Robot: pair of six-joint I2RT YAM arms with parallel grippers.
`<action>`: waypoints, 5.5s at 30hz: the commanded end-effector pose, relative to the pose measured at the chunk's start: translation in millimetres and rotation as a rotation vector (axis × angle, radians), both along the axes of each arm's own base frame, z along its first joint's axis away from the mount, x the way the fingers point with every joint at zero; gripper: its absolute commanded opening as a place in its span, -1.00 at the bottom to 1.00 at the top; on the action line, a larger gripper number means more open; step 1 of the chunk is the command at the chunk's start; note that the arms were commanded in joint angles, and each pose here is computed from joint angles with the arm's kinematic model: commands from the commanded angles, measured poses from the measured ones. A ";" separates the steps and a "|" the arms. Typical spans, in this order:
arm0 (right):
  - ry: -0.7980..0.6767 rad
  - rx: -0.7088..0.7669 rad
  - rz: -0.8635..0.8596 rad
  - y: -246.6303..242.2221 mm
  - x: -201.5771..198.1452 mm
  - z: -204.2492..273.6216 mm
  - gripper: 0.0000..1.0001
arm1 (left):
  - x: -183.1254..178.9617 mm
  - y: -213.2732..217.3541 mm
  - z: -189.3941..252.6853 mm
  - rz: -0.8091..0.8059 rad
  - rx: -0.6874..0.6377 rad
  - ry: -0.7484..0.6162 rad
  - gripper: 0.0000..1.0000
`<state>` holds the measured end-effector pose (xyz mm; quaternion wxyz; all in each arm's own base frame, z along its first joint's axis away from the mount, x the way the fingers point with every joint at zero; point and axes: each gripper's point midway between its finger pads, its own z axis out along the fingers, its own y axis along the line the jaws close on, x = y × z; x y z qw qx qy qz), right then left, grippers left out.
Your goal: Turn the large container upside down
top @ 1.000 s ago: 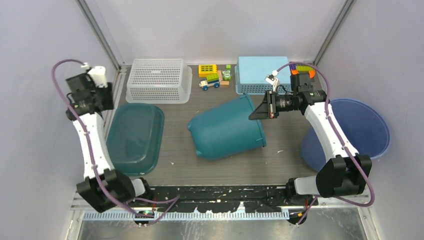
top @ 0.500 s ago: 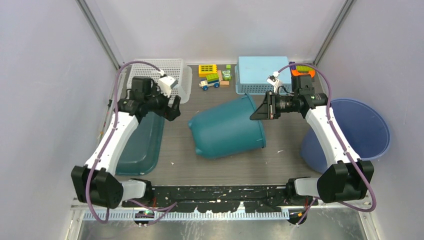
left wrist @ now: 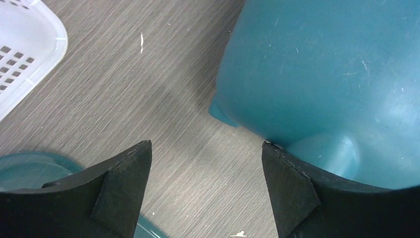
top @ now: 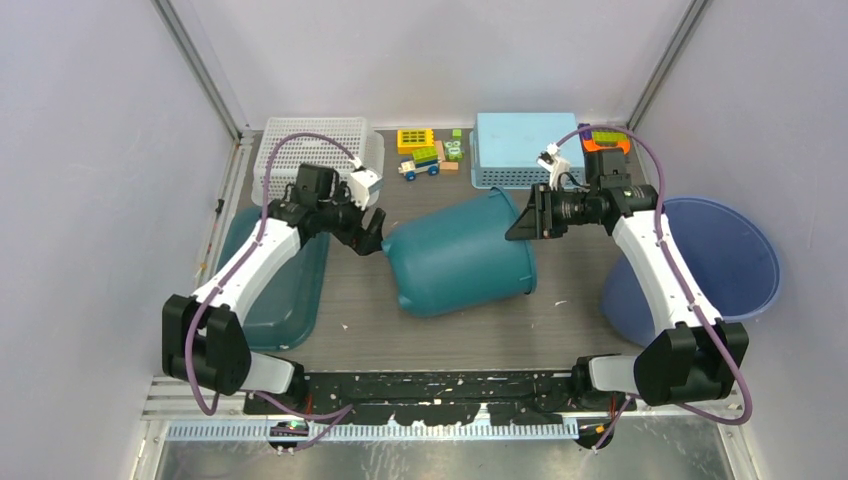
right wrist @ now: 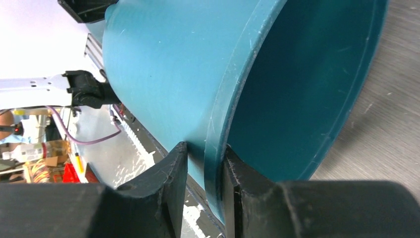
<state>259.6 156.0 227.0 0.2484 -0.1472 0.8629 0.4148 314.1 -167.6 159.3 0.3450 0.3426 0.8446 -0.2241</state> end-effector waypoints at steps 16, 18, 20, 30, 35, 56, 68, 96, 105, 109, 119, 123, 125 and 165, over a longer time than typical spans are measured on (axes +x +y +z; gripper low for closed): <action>-0.322 -0.054 -0.228 -19.3 54.3 38.8 -0.10 | -23.6 -27.6 -8.8 -0.109 -0.052 0.022 0.64; -0.347 -0.059 -0.259 -22.5 59.9 38.3 -0.10 | -27.0 -28.4 -10.3 -0.113 -0.056 0.030 0.64; -0.366 -0.069 -0.284 -26.1 63.2 36.6 -0.13 | -29.4 -30.1 -10.7 -0.118 -0.061 0.038 0.64; -0.435 -0.141 -0.333 -39.3 57.3 29.8 -0.63 | -51.4 -43.2 -4.6 -0.177 -0.102 0.068 0.63; -0.389 -0.140 -0.331 -38.1 55.9 19.4 -0.81 | -68.1 -55.2 6.9 -0.239 -0.126 0.064 0.65; -0.213 -0.081 -0.300 -27.3 76.7 0.5 -0.87 | -67.9 -48.0 -13.2 -0.373 0.014 -0.135 0.76; -0.080 -0.048 -0.299 -34.3 81.9 -22.0 -0.97 | -71.2 -88.3 14.7 -0.370 -0.088 -0.217 0.62; 0.204 0.054 -0.441 -111.7 113.7 -76.0 -0.97 | -41.0 -98.7 125.8 -0.195 -0.174 -0.436 0.58; 0.191 0.018 -0.514 -135.0 121.5 -89.2 -0.97 | -38.7 -98.8 125.5 -0.187 -0.167 -0.433 0.59; 0.170 -0.006 -0.526 -139.5 124.1 -89.5 -0.97 | -34.5 -96.4 126.1 -0.167 -0.153 -0.443 0.59; 0.131 0.011 -0.480 -121.5 122.2 -77.3 -0.97 | -38.1 -97.8 122.6 -0.198 -0.142 -0.427 0.59; 0.118 0.000 -0.454 -107.5 124.2 -74.1 -0.97 | -48.2 -103.0 126.9 -0.256 -0.162 -0.403 0.59; 0.115 -0.009 -0.442 -100.3 125.9 -74.5 -0.97 | -52.0 -105.5 128.3 -0.276 -0.174 -0.393 0.60; 0.180 -0.035 -0.220 1.2 144.5 -124.3 -0.94 | -39.4 -133.9 132.1 -0.249 -0.256 -0.245 0.60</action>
